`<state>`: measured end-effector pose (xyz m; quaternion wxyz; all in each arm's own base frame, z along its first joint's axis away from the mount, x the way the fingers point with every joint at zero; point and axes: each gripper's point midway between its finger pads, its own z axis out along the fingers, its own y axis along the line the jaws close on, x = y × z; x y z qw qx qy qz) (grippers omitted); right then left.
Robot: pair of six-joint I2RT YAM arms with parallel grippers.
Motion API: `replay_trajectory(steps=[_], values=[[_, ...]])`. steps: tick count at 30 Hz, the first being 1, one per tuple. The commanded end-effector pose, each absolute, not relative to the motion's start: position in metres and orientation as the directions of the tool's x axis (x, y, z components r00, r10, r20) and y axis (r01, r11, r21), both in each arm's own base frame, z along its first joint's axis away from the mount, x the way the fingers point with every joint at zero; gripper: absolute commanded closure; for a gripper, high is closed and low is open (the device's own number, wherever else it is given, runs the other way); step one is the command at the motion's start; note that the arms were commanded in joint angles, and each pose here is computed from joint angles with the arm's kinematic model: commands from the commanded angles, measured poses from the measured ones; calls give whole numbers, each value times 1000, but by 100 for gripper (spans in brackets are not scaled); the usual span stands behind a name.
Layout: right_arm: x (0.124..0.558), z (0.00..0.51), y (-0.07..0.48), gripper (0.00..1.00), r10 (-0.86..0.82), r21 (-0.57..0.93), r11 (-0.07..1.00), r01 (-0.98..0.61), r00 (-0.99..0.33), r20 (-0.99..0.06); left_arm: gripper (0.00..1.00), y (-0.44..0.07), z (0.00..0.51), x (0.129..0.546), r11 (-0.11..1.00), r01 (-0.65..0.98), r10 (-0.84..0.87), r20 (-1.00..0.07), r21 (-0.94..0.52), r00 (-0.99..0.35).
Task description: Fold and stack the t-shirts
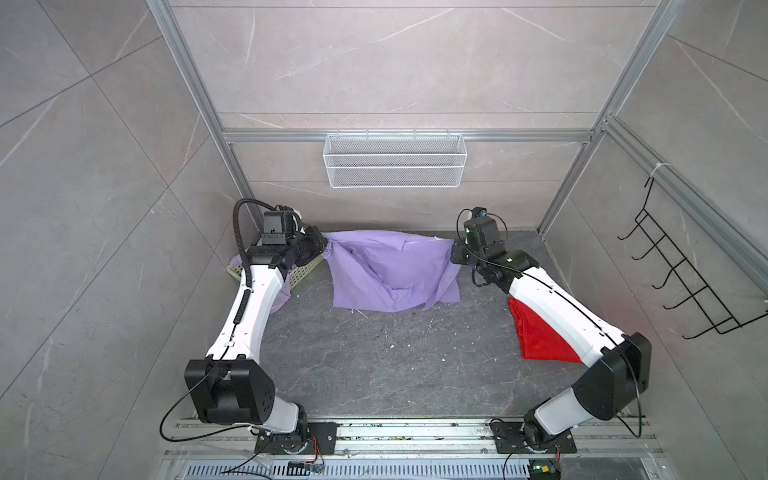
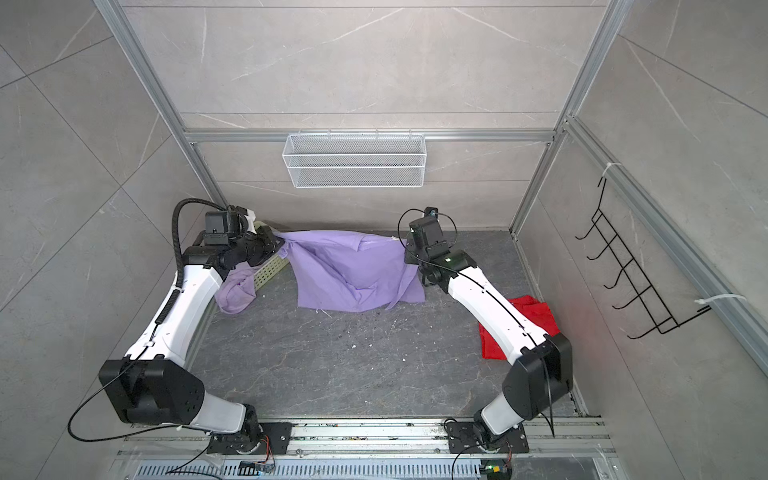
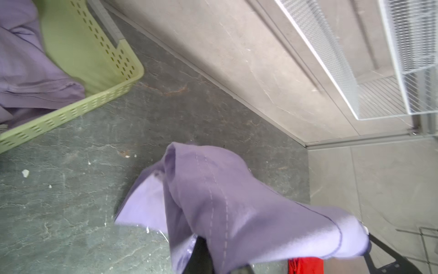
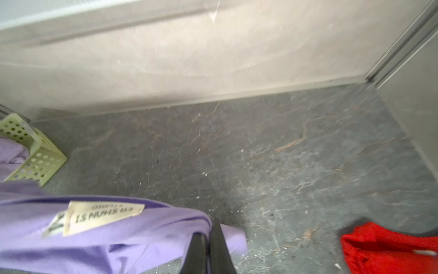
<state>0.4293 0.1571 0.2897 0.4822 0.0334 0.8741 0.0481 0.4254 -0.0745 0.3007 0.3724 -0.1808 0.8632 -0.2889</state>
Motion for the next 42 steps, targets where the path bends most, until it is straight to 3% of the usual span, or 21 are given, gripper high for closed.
replay_trajectory(steps=[1, 12, 15, 19, 28, 37, 42], values=[[419, 308, 123, 100, 40, -9, 995, 96, -494, -869, 100, -61, 346, 420, 770, -67, -551, -607, -635, -573], [426, 392, 110, 99, 28, -11, 992, 124, -303, -953, 100, -63, 393, 405, 771, 28, -539, -675, -636, -504], [422, 422, 101, 98, 22, -13, 989, 144, -234, -972, 80, -61, 399, 397, 789, 33, -521, -696, -614, -493], [416, 447, 103, 97, 19, 0, 995, 103, -183, -983, 79, -59, 398, 389, 784, 32, -532, -698, -620, -479], [428, 444, 119, 95, 18, 9, 999, 43, -200, -980, 75, -71, 371, 400, 744, 30, -545, -632, -668, -551], [420, 391, 77, 93, 14, -60, 974, 217, -323, -946, 64, -112, 274, 406, 747, -45, -467, -475, -664, -746], [424, 392, 107, 93, 83, 65, 996, 65, -335, -939, 62, -137, 246, 414, 768, -37, -406, -440, -640, -801]])
